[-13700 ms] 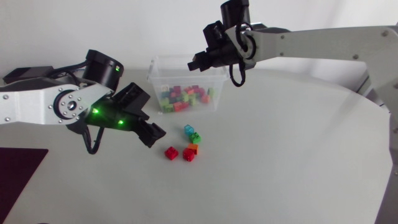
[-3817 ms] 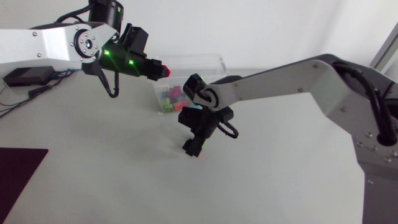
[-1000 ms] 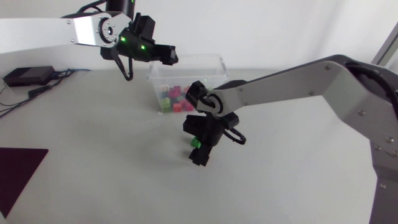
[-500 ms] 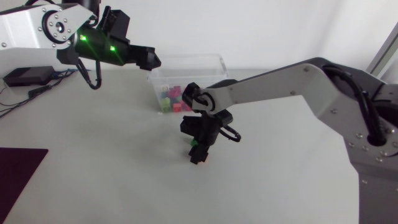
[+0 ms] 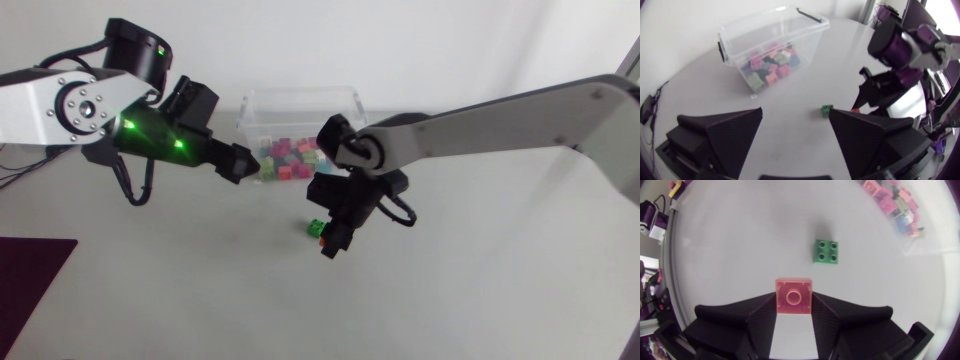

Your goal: Place the duplo bricks in the container

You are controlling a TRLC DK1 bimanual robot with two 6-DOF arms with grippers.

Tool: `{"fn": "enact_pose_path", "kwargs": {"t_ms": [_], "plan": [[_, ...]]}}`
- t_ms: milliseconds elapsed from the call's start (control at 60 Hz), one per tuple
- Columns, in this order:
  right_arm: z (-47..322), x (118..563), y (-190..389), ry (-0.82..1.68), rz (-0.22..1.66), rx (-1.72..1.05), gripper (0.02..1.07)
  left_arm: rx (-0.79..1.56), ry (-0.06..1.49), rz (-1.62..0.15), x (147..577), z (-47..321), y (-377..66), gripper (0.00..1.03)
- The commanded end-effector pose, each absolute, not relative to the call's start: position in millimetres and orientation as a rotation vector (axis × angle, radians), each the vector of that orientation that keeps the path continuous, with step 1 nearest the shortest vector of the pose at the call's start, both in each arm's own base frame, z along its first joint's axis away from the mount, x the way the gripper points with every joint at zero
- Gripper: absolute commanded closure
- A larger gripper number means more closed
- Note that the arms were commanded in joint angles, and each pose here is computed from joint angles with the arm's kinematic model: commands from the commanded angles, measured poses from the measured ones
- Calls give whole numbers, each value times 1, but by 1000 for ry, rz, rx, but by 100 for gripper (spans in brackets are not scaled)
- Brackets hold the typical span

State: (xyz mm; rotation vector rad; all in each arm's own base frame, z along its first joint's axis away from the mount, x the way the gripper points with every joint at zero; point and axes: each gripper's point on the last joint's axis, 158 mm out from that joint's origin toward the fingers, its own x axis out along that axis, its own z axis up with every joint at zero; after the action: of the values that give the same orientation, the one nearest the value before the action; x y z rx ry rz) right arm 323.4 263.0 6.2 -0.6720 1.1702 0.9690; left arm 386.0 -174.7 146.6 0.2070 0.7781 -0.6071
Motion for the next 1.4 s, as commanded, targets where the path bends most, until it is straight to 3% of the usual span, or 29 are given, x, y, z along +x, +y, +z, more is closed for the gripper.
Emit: {"fn": "enact_pose_path", "kwargs": {"t_ms": [0,483,733,1133,1300,1383], "plan": [[32,330,248,1122,939,-620,75,251,850,-655,371,115,-189,11],[143,376,213,861,782,-393,75,337,1069,-649,361,29,-256,17],[168,383,217,796,768,-345,75,359,1191,-588,370,-11,-277,25],[198,391,217,733,764,-300,75,357,1311,-534,384,-33,-281,35],[221,403,213,682,742,-268,75,348,1323,-523,386,-40,-283,48],[233,412,210,653,723,-241,75,350,1334,-520,384,-44,-282,60]]}}
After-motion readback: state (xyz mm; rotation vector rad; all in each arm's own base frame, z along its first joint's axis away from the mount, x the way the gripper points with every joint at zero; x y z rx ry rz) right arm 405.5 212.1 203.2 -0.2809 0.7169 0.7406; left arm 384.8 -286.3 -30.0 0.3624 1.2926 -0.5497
